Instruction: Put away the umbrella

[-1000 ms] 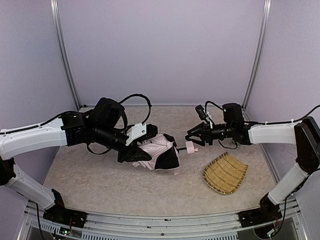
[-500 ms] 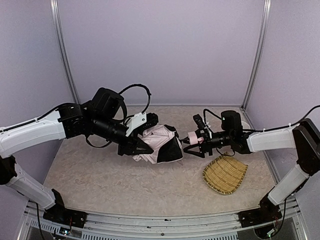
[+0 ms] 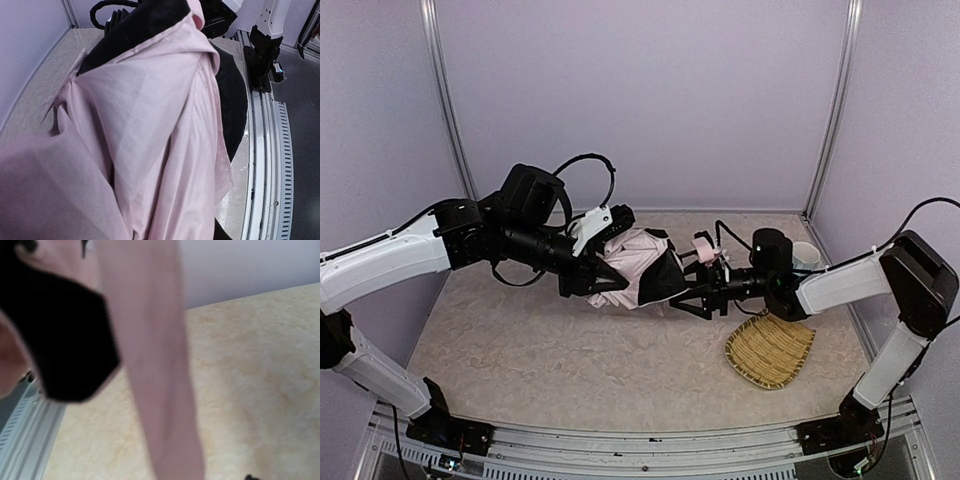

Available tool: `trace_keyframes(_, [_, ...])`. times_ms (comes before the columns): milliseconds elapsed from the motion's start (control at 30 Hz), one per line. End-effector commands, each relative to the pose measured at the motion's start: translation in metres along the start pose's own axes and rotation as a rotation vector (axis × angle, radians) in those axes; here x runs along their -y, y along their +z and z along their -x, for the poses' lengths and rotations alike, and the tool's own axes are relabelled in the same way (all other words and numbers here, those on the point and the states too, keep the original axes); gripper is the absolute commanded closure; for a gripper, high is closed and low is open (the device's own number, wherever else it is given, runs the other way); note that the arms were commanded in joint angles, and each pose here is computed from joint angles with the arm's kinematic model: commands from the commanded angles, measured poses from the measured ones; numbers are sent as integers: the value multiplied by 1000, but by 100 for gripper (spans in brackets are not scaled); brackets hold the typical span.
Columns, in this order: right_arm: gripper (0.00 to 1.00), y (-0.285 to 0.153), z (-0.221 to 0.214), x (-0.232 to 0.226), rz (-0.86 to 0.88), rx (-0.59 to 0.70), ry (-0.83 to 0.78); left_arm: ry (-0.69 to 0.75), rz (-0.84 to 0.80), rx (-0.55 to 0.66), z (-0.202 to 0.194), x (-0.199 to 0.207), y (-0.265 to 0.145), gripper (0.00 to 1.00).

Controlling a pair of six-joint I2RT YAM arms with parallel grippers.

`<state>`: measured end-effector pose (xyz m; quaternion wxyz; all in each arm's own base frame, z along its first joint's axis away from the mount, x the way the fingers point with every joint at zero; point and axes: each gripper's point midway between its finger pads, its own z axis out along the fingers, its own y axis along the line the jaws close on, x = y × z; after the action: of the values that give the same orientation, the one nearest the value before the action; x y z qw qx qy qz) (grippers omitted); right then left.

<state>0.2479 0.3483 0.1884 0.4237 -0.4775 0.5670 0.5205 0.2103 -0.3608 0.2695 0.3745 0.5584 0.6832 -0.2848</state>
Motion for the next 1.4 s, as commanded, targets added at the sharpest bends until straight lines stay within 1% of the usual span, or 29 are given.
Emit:
trace_keyframes(0, [29, 12, 4, 9, -67, 62, 3, 12, 78, 138, 42, -15, -22, 100])
trace_keyframes(133, [30, 21, -1, 16, -102, 82, 40, 6, 92, 164, 49, -19, -24, 100])
trace_keyframes(167, [32, 23, -3, 18, -109, 80, 46, 9, 95, 170, 51, -19, -26, 100])
trace_keyframes(200, [36, 25, -5, 19, -114, 79, 48, 10, 96, 172, 52, -20, -26, 100])
trace_keyframes(233, [42, 27, -6, 19, -114, 79, 52, 12, 99, 175, 53, -20, -27, 100])
trace_keyframes(400, [96, 30, -4, 18, -87, 98, 71, 23, 114, 190, 57, -21, -33, 100])
trace_keyframes(433, [100, 31, -3, 16, -74, 97, 73, 23, 120, 192, 57, -22, -34, 100])
trace_keyframes(600, [100, 32, 2, 0, 28, 66, 91, -3, 162, 189, 52, -34, -43, 100])
trace_keyframes(667, [100, 31, 0, -1, 16, 47, 97, -8, 165, 194, 51, -36, -47, 100])
trace_keyframes(733, [89, 29, -7, 7, -46, 10, 98, -10, 162, 197, 51, -35, -47, 100])
trace_keyframes(833, [65, 26, -10, 19, -134, -15, 86, -9, 155, 209, 54, -33, -48, 100])
trace_keyframes(933, [47, 27, 2, 24, -198, 9, 46, -5, 155, 214, 57, -33, -49, 100])
trace_keyframes(1000, [31, 28, 15, 30, -251, 41, 19, -4, 157, 219, 58, -33, -50, 100])
trace_keyframes(1067, [23, 27, 26, 40, -308, 71, 9, 1, 157, 226, 60, -32, -51, 100])
trace_keyframes(1167, [22, 29, 37, 48, -345, 107, 2, 6, 156, 232, 62, -31, -51, 100])
trace_keyframes(1200, [24, 31, 41, 49, -343, 118, -3, 11, 157, 234, 63, -31, -51, 100])
trace_keyframes(1233, [29, 34, 41, 49, -335, 119, -3, 12, 156, 232, 63, -31, -51, 100])
trace_keyframes(1267, [37, 37, 43, 50, -328, 122, -3, 14, 156, 233, 63, -31, -50, 100])
trace_keyframes(1300, [48, 40, 45, 50, -317, 125, 0, 15, 154, 234, 63, -31, -50, 100])
trace_keyframes(1333, [57, 42, 46, 51, -307, 128, 2, 18, 152, 238, 64, -30, -50, 100])
trace_keyframes(1367, [62, 44, 48, 51, -295, 134, 4, 20, 149, 242, 65, -30, -50, 100])
